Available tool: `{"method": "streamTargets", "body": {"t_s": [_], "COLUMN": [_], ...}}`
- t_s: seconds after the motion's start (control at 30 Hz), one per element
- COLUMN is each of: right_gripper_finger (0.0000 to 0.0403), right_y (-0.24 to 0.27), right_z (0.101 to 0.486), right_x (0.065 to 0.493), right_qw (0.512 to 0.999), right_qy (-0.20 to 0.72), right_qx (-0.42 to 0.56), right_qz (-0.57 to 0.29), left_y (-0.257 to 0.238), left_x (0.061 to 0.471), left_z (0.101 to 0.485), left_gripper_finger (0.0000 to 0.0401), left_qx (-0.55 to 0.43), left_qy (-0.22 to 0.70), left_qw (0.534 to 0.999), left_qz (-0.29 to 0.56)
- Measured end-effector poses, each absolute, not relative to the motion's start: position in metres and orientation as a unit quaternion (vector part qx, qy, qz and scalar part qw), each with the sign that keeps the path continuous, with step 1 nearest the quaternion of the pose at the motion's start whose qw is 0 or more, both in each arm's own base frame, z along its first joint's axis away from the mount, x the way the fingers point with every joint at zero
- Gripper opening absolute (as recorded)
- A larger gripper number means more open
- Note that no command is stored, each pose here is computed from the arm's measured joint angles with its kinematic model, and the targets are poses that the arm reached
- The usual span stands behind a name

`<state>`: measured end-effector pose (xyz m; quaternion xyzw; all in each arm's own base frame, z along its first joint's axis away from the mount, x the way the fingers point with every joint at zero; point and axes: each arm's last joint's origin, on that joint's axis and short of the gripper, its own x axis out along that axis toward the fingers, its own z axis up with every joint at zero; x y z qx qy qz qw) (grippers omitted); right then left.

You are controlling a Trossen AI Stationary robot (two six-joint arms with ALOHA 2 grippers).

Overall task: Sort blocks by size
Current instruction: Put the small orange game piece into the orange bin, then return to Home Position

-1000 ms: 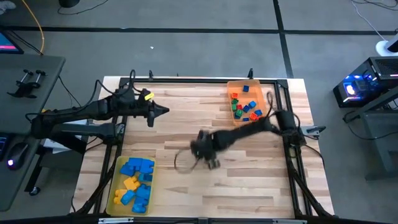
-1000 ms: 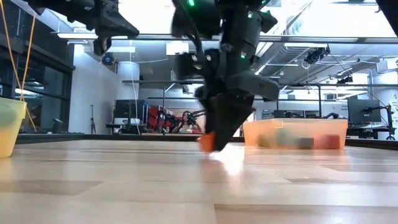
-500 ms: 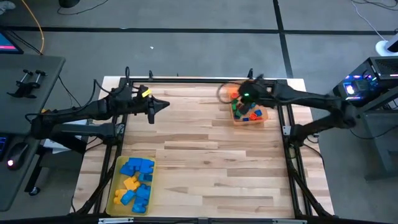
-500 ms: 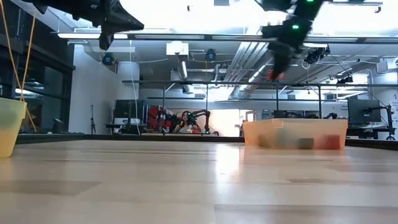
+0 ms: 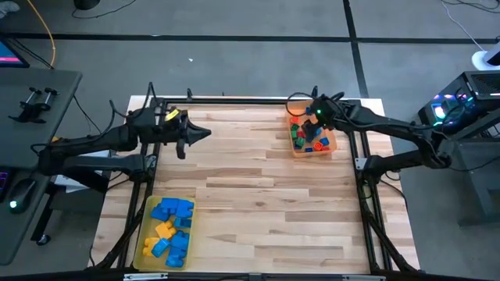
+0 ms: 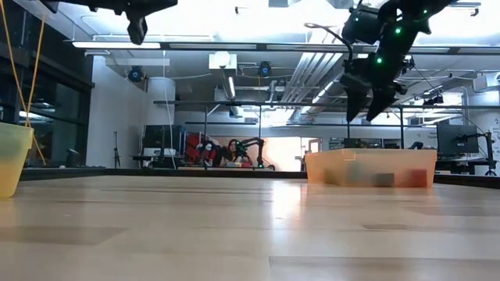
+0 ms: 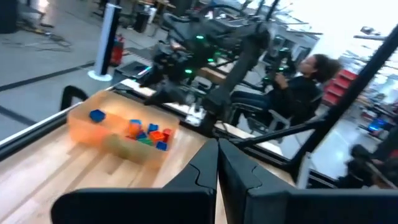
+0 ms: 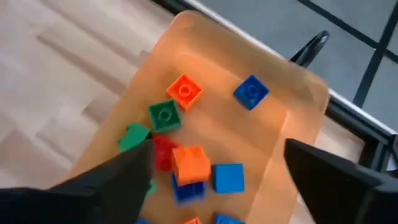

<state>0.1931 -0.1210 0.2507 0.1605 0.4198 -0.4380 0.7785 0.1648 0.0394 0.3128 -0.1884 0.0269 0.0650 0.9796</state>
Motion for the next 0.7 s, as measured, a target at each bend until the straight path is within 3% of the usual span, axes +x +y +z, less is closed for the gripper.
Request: {"method": "streamTargets", "body": {"t_s": [0.17,0.53,0.7], "right_gripper_finger": [0.0394,0.0391,0.0391], "right_y": [-0.128,-0.127,-0.125], "right_z": [0.254,0.259,0.259], "right_x": [0.192,0.196,0.199], "right_qw": [0.780,0.798,0.803], "right_qy": [0.400,0.380,0.363], "right_qx": [0.166,0.227,0.293], "right_qz": [-0.451,-0.409,-0.370], "left_y": [0.030,0.007,0.006], "left_x": [0.156,0.145,0.135], "left_z": [0.316,0.242,0.221], "left_gripper_finger": [0.0000,0.0000,0.0000], "left_qx": [-0.180,-0.251,-0.251], "left_qy": [0.009,-0.145,-0.158], "left_qw": [0.983,0.957,0.955], "left_qz": [0.039,0.001,0.021]}}
